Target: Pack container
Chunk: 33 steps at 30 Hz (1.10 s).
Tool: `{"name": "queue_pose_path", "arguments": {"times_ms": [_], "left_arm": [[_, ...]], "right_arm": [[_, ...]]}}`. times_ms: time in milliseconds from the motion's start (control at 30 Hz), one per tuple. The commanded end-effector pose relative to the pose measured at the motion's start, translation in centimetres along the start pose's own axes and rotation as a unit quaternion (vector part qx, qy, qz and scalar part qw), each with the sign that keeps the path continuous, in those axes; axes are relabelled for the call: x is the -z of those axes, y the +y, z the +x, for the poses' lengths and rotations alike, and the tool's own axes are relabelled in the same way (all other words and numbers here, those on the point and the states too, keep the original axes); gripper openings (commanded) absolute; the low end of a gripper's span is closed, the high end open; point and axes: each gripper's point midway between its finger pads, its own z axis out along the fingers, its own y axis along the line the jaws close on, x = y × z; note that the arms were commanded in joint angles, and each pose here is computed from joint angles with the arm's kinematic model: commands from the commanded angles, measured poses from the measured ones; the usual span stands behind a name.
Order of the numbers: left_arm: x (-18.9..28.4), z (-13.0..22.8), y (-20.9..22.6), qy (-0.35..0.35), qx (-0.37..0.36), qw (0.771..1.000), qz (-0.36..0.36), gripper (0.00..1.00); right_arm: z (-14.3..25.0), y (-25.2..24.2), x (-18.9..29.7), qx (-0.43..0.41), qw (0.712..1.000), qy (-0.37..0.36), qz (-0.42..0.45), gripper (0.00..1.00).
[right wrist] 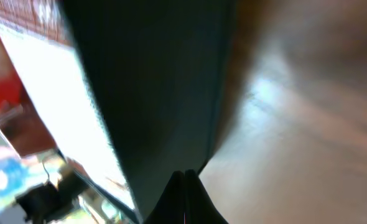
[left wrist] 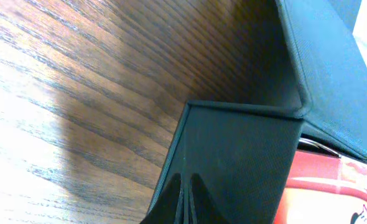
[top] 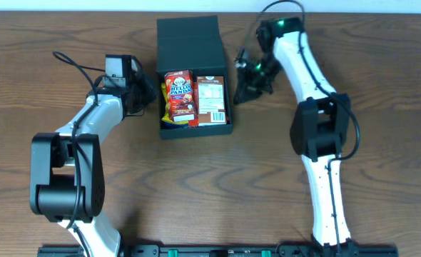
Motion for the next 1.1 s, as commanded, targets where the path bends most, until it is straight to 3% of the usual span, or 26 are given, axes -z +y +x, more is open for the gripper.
{"name": "queue_pose_path", "arguments": {"times_ms": [0,700,1067], "left_arm": [[0.6,-0.6,-1.6,-0.015,-0.008,1.0,0.008,0.06],[0.4,0.4,-2.4,0.004,-0.013,1.0,0.022,0.06],[-0.2,2.7,-4.4,0.023,-0.039,0.998,0.031,0.06]], "right_arm": [[0.9,1.2,-0.6,0.047,0.999,0.016,0.011,0.02],[1.4,1.9,-0.7,0.058,0.998,0.026,-0.001,0.02],[1.9,1.3,-1.2,0.044,0.998,0.04,-0.025,0.02]]}}
